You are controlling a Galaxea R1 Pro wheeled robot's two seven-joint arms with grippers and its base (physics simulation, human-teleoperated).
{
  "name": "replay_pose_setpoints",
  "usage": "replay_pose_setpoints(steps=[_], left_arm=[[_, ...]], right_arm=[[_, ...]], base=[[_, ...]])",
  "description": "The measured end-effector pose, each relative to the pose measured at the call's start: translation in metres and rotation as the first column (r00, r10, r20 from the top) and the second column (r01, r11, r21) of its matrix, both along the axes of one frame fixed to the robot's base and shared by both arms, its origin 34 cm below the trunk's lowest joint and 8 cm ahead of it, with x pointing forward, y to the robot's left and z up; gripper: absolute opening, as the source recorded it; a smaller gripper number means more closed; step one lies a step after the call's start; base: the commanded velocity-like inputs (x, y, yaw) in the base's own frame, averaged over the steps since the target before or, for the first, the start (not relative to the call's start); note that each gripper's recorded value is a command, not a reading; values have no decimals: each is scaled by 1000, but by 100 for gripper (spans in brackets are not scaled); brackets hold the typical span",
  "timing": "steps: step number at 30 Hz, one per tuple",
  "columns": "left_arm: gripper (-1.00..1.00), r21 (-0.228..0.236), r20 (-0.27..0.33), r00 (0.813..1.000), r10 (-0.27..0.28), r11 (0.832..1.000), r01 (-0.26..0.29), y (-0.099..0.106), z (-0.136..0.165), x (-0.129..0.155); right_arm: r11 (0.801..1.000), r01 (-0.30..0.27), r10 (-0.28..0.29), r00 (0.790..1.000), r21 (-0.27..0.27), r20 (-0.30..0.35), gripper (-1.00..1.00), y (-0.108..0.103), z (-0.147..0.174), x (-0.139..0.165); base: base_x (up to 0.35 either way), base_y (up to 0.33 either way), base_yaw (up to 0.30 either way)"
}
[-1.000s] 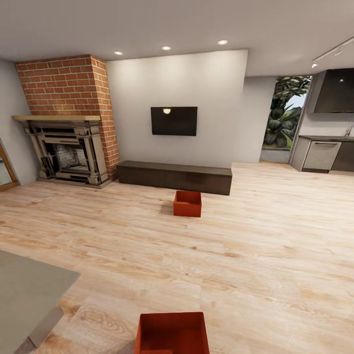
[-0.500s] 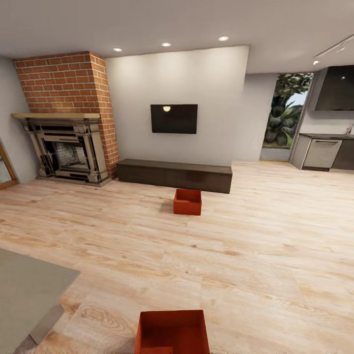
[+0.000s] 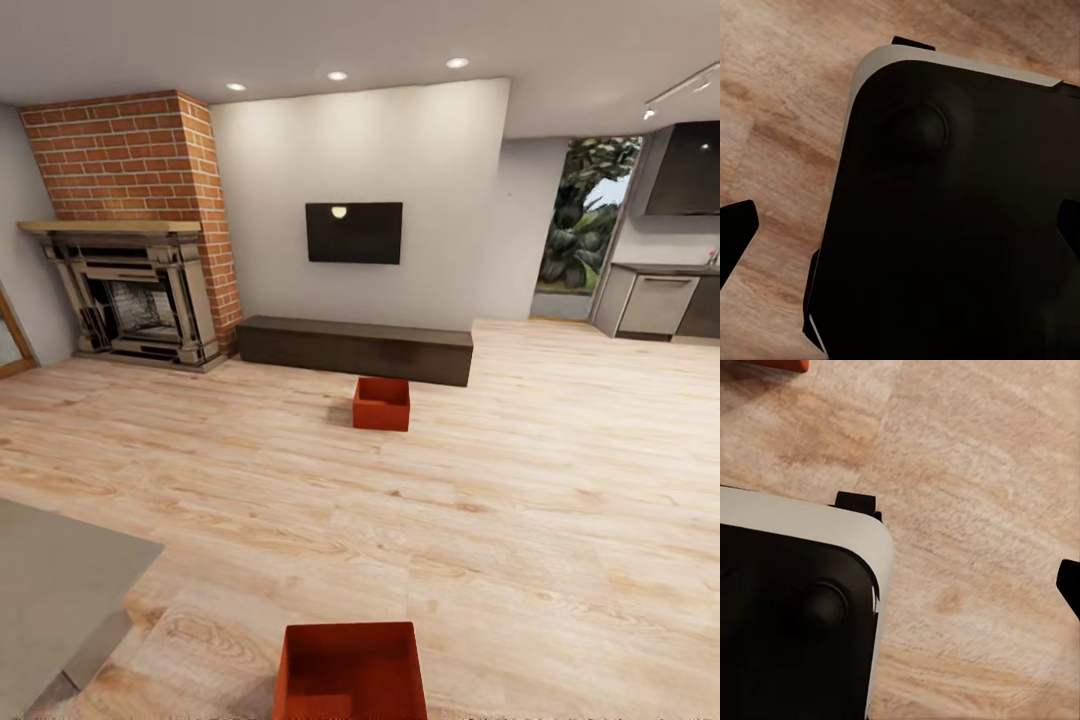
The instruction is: Move the two storage containers from the living room to the garage. In the garage, place one container on the floor and stack the other container on top of it (either order is fine).
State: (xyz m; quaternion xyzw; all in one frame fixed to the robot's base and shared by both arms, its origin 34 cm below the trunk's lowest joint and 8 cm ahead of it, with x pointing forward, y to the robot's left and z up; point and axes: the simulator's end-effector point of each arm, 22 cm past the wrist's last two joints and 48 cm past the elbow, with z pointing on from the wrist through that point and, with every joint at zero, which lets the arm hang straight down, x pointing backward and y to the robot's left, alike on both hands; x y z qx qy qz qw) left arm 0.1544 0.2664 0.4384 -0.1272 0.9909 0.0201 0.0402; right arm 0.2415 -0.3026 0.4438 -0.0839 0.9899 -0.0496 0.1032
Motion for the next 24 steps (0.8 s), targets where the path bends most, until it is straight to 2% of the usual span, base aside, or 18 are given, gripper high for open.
replay_pose_setpoints(steps=[24], left_arm=[[100,1,-39,999,0,1000,0,0,0,-15]], right_arm=[[1000,-2,2,999,-2,-40,100,-2,-4,-15]], base=[[0,0,0]])
